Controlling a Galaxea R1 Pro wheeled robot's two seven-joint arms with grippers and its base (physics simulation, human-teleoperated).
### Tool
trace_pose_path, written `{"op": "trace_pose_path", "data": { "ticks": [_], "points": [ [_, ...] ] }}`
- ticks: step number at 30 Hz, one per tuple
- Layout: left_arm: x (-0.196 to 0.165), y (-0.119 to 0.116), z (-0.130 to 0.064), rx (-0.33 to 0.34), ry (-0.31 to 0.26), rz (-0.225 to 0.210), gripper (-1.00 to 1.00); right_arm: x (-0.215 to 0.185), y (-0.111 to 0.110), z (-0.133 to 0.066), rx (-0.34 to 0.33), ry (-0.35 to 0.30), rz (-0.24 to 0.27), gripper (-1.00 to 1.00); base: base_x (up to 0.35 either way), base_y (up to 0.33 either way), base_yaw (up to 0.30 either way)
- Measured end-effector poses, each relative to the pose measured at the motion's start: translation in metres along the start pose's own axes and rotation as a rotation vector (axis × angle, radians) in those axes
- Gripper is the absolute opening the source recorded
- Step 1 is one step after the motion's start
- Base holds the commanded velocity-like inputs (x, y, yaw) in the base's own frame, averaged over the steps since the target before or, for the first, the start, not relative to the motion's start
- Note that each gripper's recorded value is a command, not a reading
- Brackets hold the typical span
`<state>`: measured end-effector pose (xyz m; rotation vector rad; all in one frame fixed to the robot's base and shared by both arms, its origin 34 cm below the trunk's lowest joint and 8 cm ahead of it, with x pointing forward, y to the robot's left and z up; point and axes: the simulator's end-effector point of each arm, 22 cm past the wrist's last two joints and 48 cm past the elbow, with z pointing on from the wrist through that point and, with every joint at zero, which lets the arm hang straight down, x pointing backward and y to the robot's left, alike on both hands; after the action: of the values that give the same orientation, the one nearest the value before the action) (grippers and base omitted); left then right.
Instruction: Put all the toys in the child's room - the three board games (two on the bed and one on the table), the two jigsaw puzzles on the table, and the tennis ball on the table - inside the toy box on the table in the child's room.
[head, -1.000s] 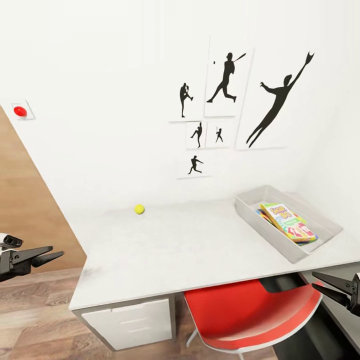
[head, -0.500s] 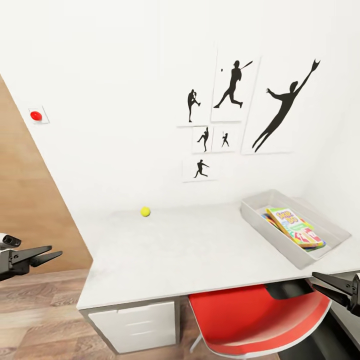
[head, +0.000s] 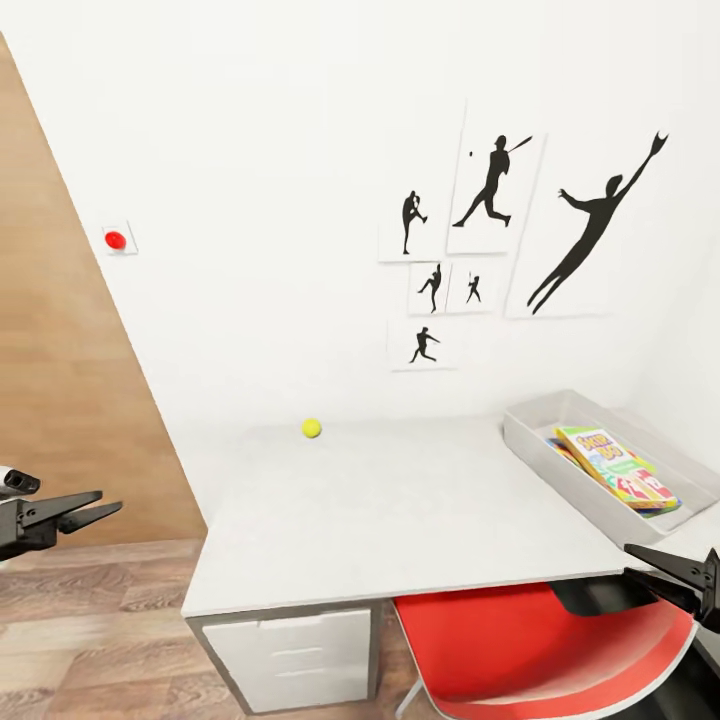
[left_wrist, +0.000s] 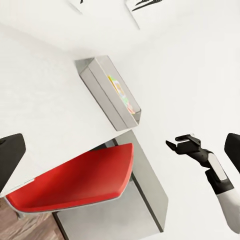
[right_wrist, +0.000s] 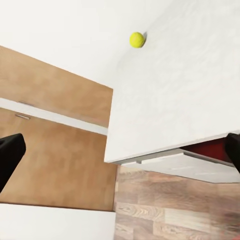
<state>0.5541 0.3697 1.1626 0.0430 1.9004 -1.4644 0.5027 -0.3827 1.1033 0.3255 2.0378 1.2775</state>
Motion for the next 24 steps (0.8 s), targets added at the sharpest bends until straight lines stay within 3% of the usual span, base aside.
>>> {"op": "trace_pose_path", "data": {
  "ticks": [13,24],
  "points": [
    [-0.003,-0.0083,-0.0033,0.005,-0.008,0.018,1.0,-0.0014,0.0068,-0.0032,-0.011,-0.009,-0.013,1.0,0.0,0.187,0.134],
    [-0.006,-0.0082,-0.0065,-0.001,-0.016,0.027,1.0,-0.0032,0.01,-0.0053,-0.016,-0.017,-0.019,1.0,0.0,0.026,0.087]
  ]
}}
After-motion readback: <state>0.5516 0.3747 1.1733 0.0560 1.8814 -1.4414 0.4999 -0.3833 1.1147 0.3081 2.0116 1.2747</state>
